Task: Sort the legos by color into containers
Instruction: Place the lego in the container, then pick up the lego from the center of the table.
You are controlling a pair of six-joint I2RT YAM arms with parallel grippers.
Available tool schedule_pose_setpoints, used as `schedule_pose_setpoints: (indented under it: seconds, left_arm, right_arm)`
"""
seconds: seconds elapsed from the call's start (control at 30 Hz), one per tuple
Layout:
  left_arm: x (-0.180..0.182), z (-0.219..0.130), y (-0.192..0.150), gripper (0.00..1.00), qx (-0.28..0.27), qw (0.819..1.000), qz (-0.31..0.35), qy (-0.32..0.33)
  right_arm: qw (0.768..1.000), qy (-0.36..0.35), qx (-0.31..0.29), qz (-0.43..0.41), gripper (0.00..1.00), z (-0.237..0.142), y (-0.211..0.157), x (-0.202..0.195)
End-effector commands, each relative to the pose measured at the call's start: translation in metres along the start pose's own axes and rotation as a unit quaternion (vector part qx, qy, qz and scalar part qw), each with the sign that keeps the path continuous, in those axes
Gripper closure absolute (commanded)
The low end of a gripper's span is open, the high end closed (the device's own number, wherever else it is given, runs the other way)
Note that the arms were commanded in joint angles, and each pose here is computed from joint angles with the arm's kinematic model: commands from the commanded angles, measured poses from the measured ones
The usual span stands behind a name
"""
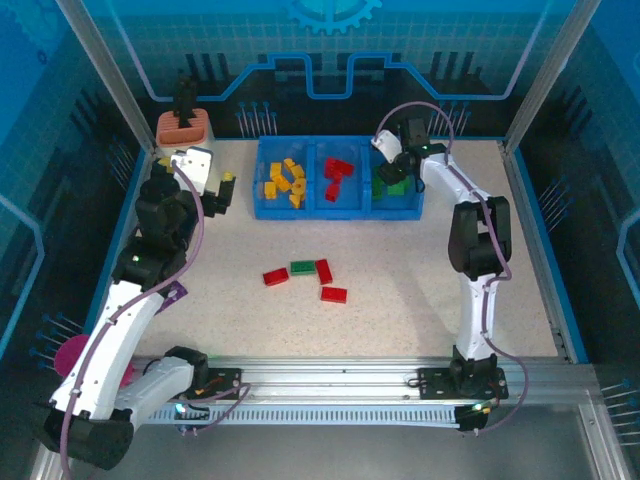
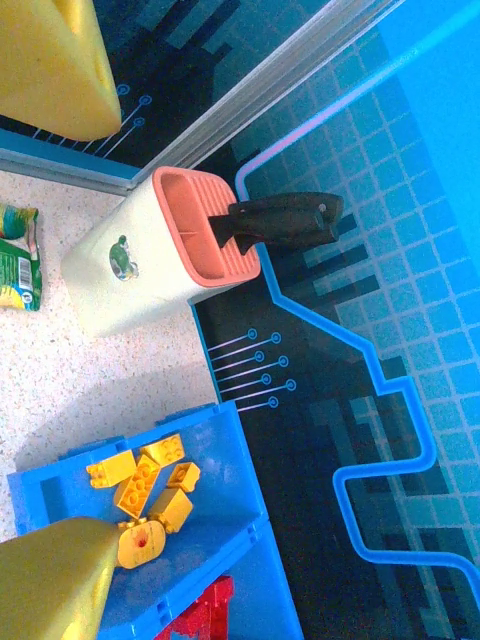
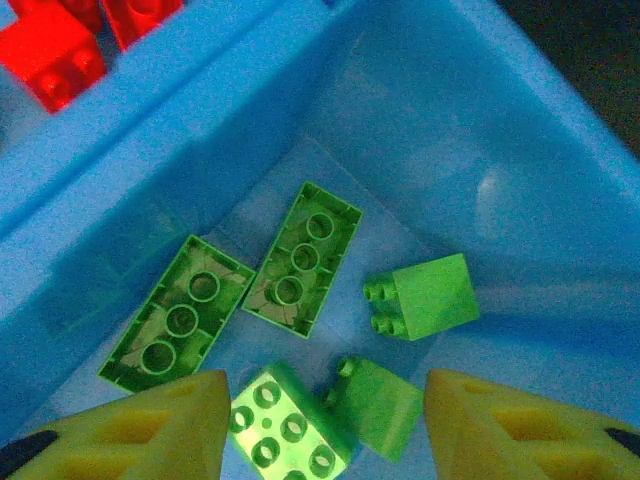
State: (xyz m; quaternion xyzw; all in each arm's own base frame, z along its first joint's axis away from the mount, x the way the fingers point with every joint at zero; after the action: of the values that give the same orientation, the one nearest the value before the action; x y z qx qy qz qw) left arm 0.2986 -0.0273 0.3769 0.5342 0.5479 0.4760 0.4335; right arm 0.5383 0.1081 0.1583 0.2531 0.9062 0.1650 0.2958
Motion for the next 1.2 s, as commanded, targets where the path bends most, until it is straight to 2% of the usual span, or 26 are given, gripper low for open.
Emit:
schedule_pose_setpoints:
  seconds: [0.0,0.17,0.27,0.4,0.5,0.63,0.8,1.0,1.17]
  left_arm:
    - [0.005,-0.007,0.017,0.02,-0.024,1.0,-0.01,0.003]
    - [0.006,-0.011,0.018,0.02,-0.029,0.999,-0.013,0.002]
    - [0.006,-0.014,0.018,0.02,-0.033,0.999,-0.014,-0.001]
    - [0.005,-0.013,0.016,0.02,-0.031,0.999,-0.015,-0.005]
    - [0.004,-0.011,0.016,0.02,-0.029,0.999,-0.016,-0.008]
    - [0.003,-0.009,0.013,0.02,-0.026,0.999,-0.016,-0.011]
    - [0.002,-0.007,0.01,0.02,-0.021,1.0,-0.015,-0.013]
    - [0.003,-0.007,0.01,0.01,-0.021,1.0,-0.011,-0.009]
    - [0.007,-0.008,0.01,0.01,-0.024,1.0,-0.006,0.003]
  right_arm:
    - [0.999,-0.011,-0.03,-0.027,0.45,-0.047,0.022,-0.006]
    - [0.993,-0.001,-0.074,-0.089,0.48,-0.097,0.044,0.014]
    - [0.978,0.034,-0.116,-0.171,0.47,-0.125,0.058,0.055]
    - [0.945,0.069,-0.172,-0.269,0.37,-0.141,0.067,0.119]
    - [0.929,0.095,-0.194,-0.301,0.33,-0.146,0.078,0.155]
    - [0.913,0.14,-0.215,-0.317,0.27,-0.139,0.093,0.198]
    - [0.897,0.197,-0.221,-0.33,0.25,-0.118,0.101,0.244]
    - [0.887,0.23,-0.209,-0.342,0.25,-0.078,0.095,0.278]
    - [0.872,0.269,-0.209,-0.353,0.23,-0.061,0.09,0.302]
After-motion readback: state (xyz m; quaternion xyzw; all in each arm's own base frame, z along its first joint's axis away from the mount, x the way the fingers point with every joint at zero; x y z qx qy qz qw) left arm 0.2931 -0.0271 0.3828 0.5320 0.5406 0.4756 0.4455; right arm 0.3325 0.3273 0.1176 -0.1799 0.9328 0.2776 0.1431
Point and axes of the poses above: each hand's point on the last joint's axis, 136 mm out from that joint toward the fingers, its own z axis out along the fingers, its own x axis along the line the jaws close on, y = z × x, the point moved 4 cm from there along -z, back along the fingers, and after that the axes turned 15 degrees about -z, right-handed, at the moved point
